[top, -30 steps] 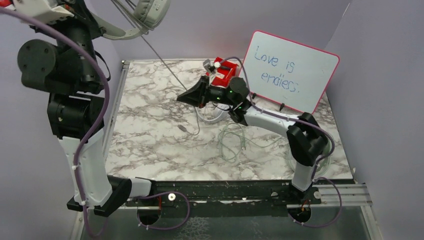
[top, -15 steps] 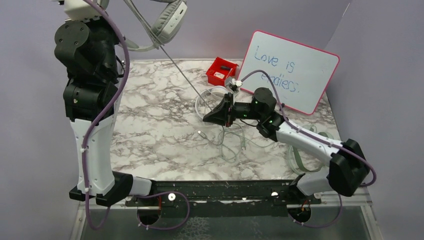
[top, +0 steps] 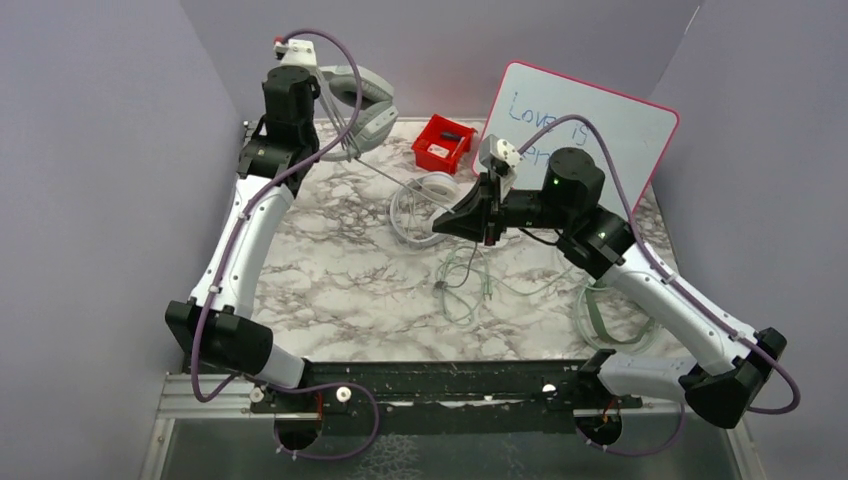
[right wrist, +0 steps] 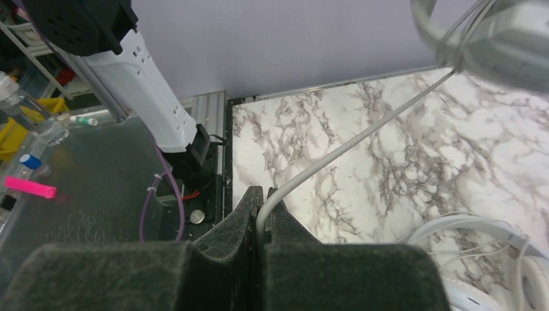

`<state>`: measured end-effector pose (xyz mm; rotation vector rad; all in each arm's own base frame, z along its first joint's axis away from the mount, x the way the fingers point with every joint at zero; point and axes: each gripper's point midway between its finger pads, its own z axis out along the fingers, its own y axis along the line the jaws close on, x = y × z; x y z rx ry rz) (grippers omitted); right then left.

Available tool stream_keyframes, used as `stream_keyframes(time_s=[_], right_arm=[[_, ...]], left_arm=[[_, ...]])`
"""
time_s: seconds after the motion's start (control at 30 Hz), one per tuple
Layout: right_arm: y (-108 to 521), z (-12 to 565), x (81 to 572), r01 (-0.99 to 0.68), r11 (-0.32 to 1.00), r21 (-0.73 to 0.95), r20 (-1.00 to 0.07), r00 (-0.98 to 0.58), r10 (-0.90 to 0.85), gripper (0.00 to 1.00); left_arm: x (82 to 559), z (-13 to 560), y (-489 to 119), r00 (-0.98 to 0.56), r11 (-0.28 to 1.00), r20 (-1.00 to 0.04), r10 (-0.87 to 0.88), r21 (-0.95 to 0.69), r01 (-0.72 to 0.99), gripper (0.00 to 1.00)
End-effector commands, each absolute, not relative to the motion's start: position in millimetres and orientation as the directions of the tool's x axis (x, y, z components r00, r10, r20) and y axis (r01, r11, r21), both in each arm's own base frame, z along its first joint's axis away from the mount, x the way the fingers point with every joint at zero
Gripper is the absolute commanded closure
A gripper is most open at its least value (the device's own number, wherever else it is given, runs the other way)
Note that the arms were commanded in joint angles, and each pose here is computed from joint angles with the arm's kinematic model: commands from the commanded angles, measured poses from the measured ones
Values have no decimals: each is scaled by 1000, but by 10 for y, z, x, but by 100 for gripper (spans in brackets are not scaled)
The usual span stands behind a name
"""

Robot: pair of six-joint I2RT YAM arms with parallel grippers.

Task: Wrap the headphones
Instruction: Wrap the headphones cable around the headphones.

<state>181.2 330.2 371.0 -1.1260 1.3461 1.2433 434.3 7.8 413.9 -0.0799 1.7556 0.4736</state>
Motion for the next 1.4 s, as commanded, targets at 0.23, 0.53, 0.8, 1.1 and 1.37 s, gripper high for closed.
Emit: stream_keyframes(time_s=[0.23,0.53,0.8,1.1,1.37], right_arm=[[2919,4576,2026,-939,243,-244,-965,210,-159,100],[2914,4676,2168,-864,195,-464,-877,417,-238,100],[2798,4795,2342,-711,192,-676,-728,604,-325,100],[2959,4891,2418,-656,175,-734,-677,685,-271,100],[3105,4819,2732,-661,220,-718,-693,649,-312,100]], left_arm=[[4030,3386,-105,-302,936,-939,161,243,-255,100],[3666,3308,-1060,-290,962,-917,273,255,96,100],[3402,3094,-1389,-272,871,-841,468,388,300,100],[2943,2899,-1916,-185,767,-825,534,381,517,100],[2663,3071,-2151,-99,726,-880,464,315,611,100]])
